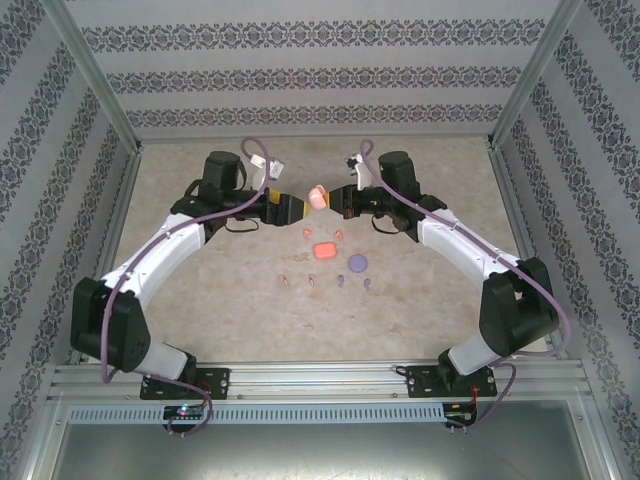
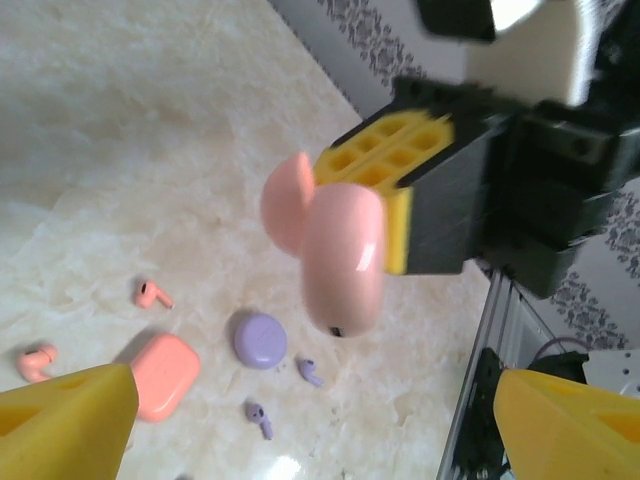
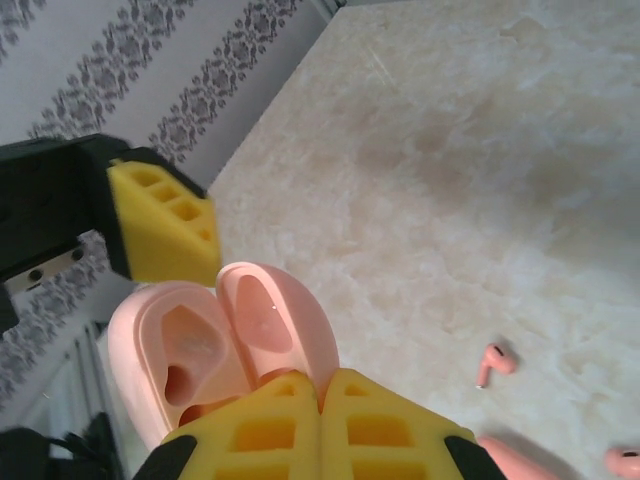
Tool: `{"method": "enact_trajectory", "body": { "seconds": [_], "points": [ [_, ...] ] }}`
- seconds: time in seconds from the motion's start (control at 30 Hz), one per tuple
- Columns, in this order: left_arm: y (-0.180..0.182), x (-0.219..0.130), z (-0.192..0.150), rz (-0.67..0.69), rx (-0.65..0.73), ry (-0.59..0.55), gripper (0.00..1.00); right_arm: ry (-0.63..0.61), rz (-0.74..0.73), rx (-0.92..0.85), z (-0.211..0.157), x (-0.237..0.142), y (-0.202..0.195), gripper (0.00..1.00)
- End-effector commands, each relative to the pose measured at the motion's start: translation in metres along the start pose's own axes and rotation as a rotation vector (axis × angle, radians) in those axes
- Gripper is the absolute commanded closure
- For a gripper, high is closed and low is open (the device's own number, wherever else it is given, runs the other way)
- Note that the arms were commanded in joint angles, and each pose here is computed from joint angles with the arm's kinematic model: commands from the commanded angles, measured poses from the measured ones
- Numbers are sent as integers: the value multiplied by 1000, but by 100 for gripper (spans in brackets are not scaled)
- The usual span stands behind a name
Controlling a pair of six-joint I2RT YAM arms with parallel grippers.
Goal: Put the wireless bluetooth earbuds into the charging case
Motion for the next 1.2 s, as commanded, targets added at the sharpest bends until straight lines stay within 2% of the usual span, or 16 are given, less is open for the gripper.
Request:
{"method": "enact_trajectory", "body": {
  "seconds": [0.0,0.2,0.33,0.57,0.97,1.17],
  "points": [
    [7,9,-25,-44,-35,141,10,102,-50,-124,-15,-1,-12,100],
    [6,17,-36,-136,-63,232,21,183,-52,-149,-25,0,-15,100],
    [0,19,-37,-193,-69,239,22,212,-52,-161,-28,-2,-15,100],
    [-3,29,-31,-213,-51,239,24,213,-17,-162,-26,-4,-6,100],
    [-14,41,-23,-250,-19,232,37,213,9,-169,-28,1,4,100],
    [-17,45,-23,-261,-15,238,38,216,19,-171,-28,4,7,100]
  ]
}}
Point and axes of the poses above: each hand's point on the last joint's axis, 136 mm out from that joint toward the fingers, its own x axis out along the fingers, its own y axis along the line the jaws close on, z = x × y, the point moved 3 cm from there along -x, back along the fingers, and after that the axes turned 7 degrees about x, right-handed, at the moved point
